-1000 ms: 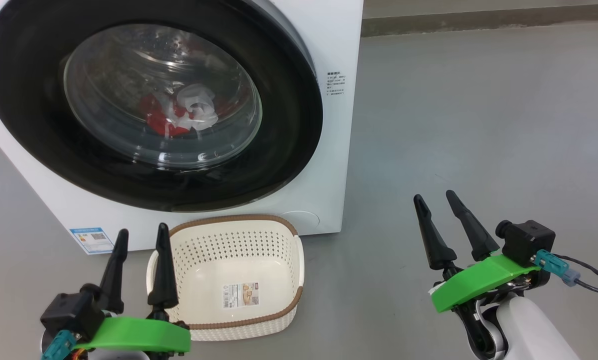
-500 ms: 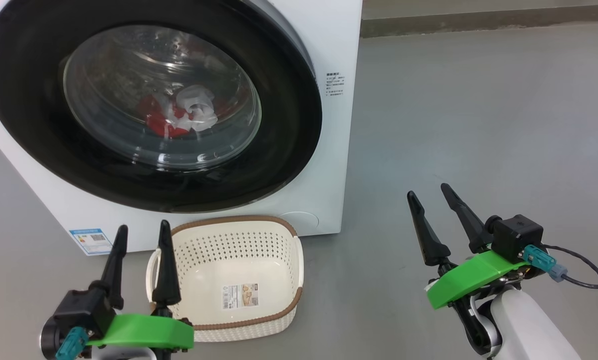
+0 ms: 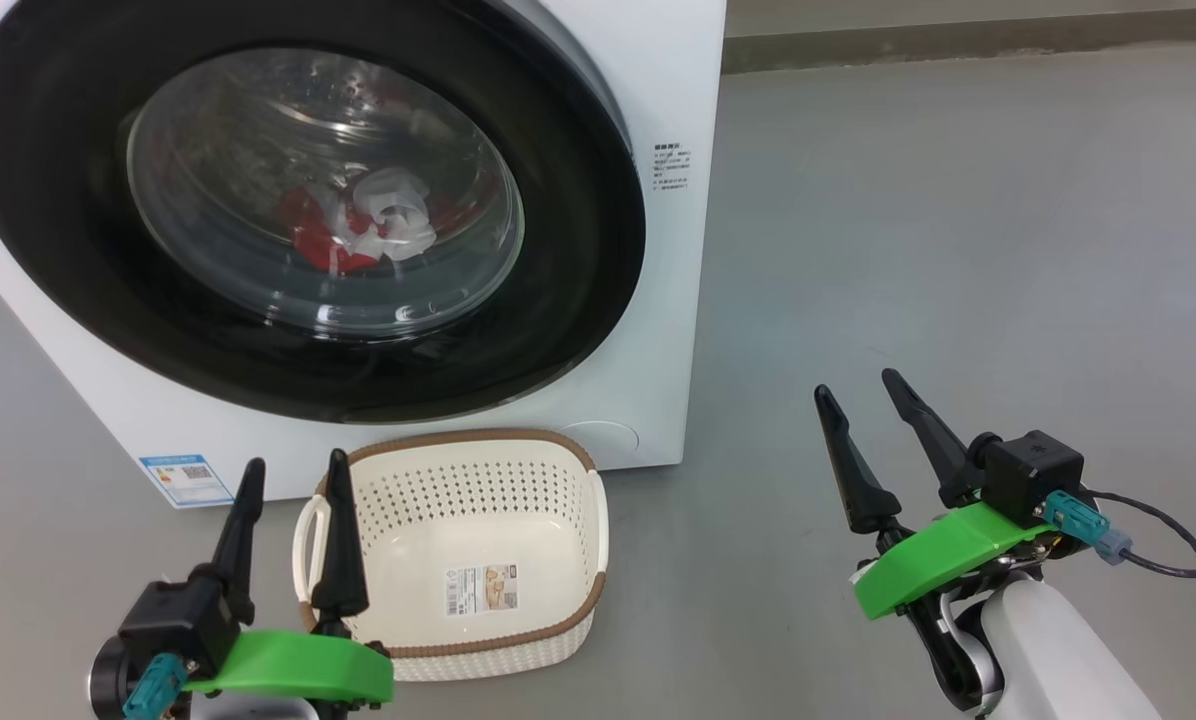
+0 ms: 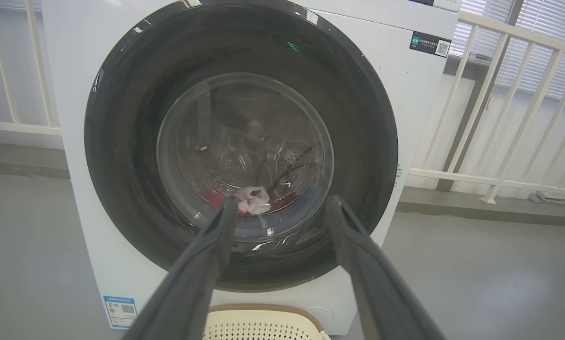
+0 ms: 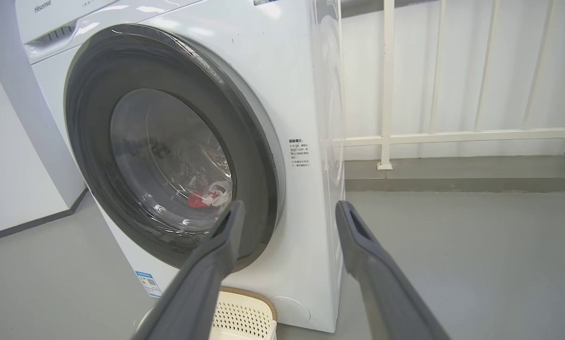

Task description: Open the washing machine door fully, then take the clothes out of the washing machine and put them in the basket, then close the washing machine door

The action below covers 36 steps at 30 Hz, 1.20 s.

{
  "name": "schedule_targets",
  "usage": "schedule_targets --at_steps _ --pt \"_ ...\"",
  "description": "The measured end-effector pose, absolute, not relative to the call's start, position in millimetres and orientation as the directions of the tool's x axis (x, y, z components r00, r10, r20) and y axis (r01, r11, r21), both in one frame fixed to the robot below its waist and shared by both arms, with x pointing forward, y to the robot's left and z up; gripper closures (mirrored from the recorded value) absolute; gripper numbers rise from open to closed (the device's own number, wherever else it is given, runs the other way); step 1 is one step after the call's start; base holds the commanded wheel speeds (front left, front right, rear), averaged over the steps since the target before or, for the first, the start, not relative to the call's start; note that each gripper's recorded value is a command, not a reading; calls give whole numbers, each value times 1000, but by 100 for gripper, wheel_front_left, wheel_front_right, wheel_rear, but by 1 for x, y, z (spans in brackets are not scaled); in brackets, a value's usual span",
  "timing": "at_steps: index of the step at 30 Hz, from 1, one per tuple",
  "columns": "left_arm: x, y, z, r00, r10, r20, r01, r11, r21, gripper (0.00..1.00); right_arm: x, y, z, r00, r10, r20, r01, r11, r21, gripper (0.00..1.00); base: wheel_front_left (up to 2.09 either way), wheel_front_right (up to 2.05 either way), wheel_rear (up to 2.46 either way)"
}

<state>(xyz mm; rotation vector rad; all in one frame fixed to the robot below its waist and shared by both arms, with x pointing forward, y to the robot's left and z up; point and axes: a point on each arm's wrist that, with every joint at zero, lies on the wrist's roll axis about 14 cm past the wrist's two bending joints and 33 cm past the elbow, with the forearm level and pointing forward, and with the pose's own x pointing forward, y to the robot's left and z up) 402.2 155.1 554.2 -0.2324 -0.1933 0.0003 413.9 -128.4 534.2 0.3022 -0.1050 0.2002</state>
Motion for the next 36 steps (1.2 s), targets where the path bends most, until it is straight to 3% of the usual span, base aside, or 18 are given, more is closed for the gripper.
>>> schedule_targets --at_steps 6,7,8,10,11,18,19,22,36 --pt "405 154 551 983 20 184 23 973 -230 0 418 -129 531 976 177 128 -207 937 282 2 0 0 0" --pt "405 153 551 983 19 185 25 973 -230 0 419 -130 531 976 176 126 -206 938 279 15 0 0 0" --pt "406 153 552 982 17 186 27 973 -231 0 420 -130 529 977 176 123 -204 940 275 51 0 0 0" --pt "408 152 555 980 14 196 33 972 -233 0 423 -130 526 978 176 117 -201 941 273 76 0 0 0" --pt "409 151 557 979 13 203 36 972 -233 0 424 -130 526 977 176 116 -202 941 272 100 0 0 0" --pt "416 147 555 979 -3 205 52 971 -234 0 446 -133 540 974 161 161 -201 942 270 100 0 0 0" --pt "417 146 555 979 -5 205 54 971 -235 0 449 -135 542 973 156 170 -199 941 274 96 0 0 0" --pt "423 145 560 975 -13 223 66 970 -235 0 459 -137 546 973 140 186 -193 931 311 100 0 0 0" --pt "444 153 563 965 -3 261 62 974 -217 0 517 -117 540 975 130 180 -213 774 596 100 0 0 0"
